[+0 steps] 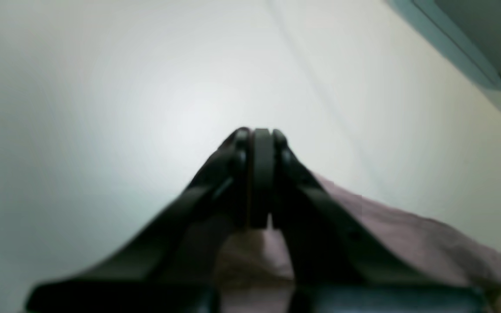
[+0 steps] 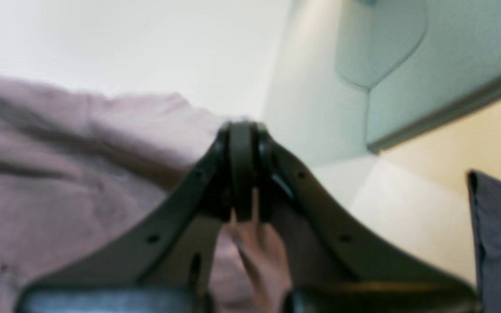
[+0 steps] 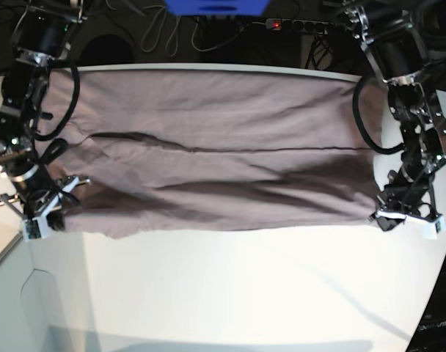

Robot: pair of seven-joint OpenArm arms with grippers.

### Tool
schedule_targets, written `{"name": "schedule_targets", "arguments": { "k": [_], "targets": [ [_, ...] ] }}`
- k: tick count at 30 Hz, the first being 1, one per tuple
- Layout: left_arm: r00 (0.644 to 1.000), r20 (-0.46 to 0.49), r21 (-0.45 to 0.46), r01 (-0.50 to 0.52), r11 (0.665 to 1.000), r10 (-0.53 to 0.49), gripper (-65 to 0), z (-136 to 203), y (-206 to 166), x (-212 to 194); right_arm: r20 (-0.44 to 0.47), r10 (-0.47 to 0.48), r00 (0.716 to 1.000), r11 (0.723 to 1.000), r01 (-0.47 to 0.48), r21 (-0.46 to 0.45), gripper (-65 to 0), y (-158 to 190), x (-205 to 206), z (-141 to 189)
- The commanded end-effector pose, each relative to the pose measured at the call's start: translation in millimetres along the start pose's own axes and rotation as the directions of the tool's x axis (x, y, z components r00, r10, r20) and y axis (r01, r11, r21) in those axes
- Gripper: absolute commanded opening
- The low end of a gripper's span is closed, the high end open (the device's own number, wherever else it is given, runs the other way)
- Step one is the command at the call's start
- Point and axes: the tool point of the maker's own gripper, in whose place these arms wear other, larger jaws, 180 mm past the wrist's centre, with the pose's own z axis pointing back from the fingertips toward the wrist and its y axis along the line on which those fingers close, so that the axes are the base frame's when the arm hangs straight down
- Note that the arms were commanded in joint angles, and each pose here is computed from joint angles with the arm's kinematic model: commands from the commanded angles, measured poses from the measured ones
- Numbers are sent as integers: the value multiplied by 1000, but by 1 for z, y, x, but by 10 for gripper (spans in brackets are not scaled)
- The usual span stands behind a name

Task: Layout the t-shirt on the table in an organized manner, then fold the t-shirt properly
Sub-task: 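Spread the shirt with both grippers to flatten the folded layers, then drag the shirt edge with both grippers back toward the collar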

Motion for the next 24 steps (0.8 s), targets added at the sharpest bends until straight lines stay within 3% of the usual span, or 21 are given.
{"name": "schedule_targets", "arguments": {
  "k": [1,8,17,24],
  "targets": [
    [999,54,-21,7,1000,-6,-649,5,-4,16,69,18,997,1000,-17,-5,-650,-3,19,6],
    [996,2,-50,-84,995,84,-649,20,7,-15,50,59,997,998,-60,4,-650,13,4,38],
    [994,-57,-15,-90,996,89,-649,34,23,-46,-59,80,995,996,-77,49,-650,34,-43,74],
    [995,1,18,-97,995,97,-649,52,36,-33,-89,1,996,1000,-1,-5,-650,11,-62,93]
  ]
}}
